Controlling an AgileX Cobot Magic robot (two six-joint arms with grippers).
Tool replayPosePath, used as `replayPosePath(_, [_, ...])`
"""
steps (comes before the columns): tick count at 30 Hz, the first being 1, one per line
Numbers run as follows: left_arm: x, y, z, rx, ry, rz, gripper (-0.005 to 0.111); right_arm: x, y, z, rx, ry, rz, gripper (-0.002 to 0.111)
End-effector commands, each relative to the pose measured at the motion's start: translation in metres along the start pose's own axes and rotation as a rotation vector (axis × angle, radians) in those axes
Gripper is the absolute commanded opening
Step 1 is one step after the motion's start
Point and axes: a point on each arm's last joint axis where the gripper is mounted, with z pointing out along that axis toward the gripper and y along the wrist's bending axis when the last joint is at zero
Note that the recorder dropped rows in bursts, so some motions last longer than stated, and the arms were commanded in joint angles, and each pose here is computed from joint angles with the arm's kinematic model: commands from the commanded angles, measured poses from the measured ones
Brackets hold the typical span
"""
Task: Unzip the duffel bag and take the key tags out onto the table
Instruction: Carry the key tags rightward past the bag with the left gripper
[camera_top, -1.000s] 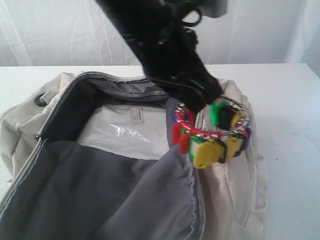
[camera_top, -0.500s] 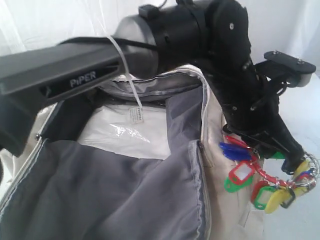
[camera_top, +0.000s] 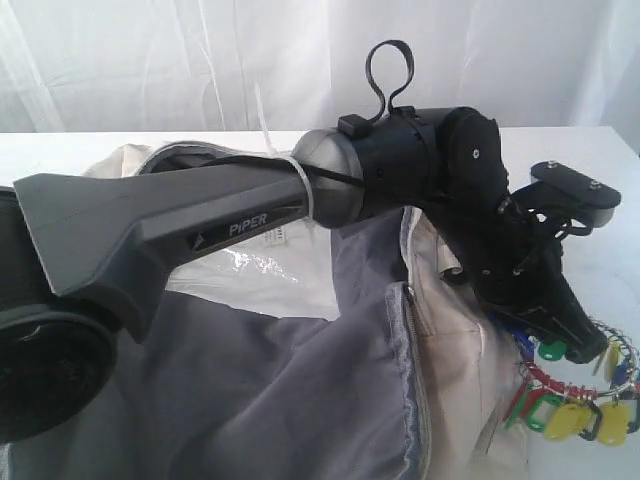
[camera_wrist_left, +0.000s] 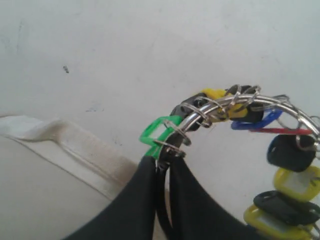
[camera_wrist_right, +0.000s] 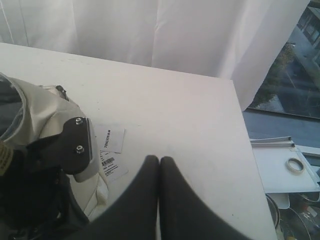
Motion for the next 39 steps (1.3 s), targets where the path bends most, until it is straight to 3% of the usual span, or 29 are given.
replayPosePath(1, [0.014,0.028,0.006,-0.033,0.074,-0.048,0.000,-0.001,0.000,-0.001,-0.002,-0.017,0.000,0.000])
replayPosePath(8, [0.023,0.060,0.008,-0.073,0.070,-0.159,0.000,-0.001,0.000,-0.001,-0.002,-0.017,0.000,0.000])
replayPosePath(15, [0.021,0.066,0.008,-0.120,0.035,-0.153,0.000,0.000,0.000,-0.001,-0.003,-0.016,0.001,0.000])
replayPosePath(19, [0.001,0.051,-0.001,-0.027,-0.072,-0.193,0.000,0.000,0.000,-0.001,-0.006,-0.015,0.004,0.000])
replayPosePath(22, [-0.016,0.030,-0.007,0.047,-0.150,-0.094,0.000,0.000,0.000,-0.001,-0.008,-0.014,0.006,0.000])
replayPosePath(26, [-0.027,0.008,-0.006,0.042,-0.186,-0.002,0.000,-0.001,0.001,-0.001,-0.011,-0.022,0.006,0.000])
replayPosePath(33, [-0.025,-0.008,0.013,0.076,-0.182,0.003,0.000,-0.001,0.001,-0.001,-0.013,-0.021,0.008,0.000])
replayPosePath(36, [-0.025,-0.011,0.016,0.069,-0.184,0.083,0.000,-0.001,0.001,-0.001,-0.014,-0.020,0.009,0.000])
replayPosePath(39, [-0.027,-0.015,0.018,0.099,-0.209,0.035,0.000,-0.001,0.001,-0.001,-0.014,-0.020,0.009,0.000])
